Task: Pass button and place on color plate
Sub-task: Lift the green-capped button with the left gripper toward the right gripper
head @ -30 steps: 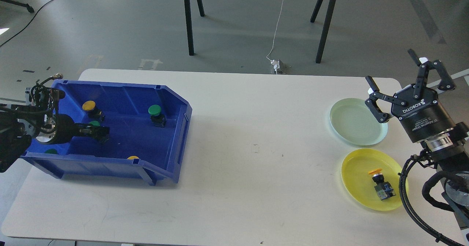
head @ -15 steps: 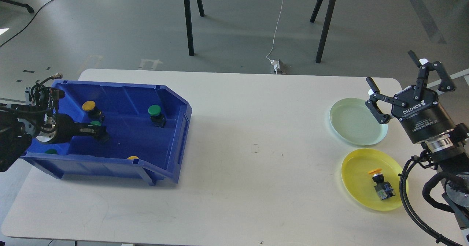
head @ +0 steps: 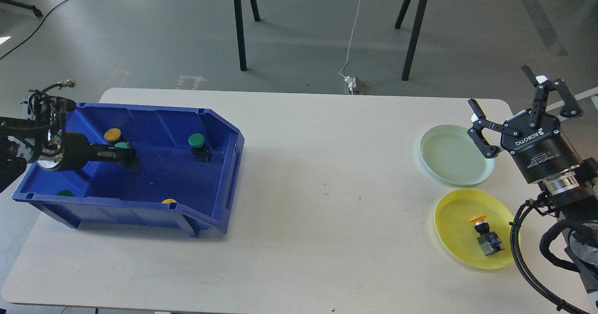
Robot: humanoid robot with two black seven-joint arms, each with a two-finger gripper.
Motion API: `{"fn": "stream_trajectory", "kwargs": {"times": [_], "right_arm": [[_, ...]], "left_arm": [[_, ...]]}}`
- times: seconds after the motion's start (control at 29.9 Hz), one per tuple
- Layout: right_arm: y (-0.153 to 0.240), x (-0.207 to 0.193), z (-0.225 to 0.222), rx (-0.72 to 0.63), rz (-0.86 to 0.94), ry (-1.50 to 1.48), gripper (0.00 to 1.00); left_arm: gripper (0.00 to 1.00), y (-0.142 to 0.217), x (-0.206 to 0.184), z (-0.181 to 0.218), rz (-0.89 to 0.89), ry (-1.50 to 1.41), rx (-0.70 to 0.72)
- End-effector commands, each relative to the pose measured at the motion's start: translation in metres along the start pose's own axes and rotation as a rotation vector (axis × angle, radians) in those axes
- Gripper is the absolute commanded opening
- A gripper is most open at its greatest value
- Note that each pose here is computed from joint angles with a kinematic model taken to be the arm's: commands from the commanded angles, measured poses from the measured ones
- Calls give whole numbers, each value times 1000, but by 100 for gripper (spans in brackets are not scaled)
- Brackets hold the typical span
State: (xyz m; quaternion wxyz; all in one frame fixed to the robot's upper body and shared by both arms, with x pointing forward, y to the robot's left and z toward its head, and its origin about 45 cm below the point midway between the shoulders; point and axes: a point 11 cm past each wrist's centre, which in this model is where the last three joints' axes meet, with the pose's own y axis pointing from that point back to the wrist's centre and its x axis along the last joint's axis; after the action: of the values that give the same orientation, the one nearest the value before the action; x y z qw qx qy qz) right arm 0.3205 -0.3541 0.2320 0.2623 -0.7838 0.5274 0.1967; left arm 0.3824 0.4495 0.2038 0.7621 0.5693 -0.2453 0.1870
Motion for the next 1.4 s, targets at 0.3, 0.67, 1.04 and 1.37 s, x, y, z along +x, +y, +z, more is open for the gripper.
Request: {"fn": "stream_trajectory", "kwargs": {"times": [0.3,0.67,1.04,1.37], "right_arm": [[2,0,2,-11,-4,9,97],[-19,-30,18,-204,-214,347,97],[-78,-80,31,-271,-411,555,97],[-126,-138,93,-185,-527,585,97]], "left_arm": [[8,90,57,112,246,182,-510],[9,41,78,216,235,619,-1034],[8,-12,38,268,98,769,-1150],[7,-12,40,267,101,802,-1162]]}}
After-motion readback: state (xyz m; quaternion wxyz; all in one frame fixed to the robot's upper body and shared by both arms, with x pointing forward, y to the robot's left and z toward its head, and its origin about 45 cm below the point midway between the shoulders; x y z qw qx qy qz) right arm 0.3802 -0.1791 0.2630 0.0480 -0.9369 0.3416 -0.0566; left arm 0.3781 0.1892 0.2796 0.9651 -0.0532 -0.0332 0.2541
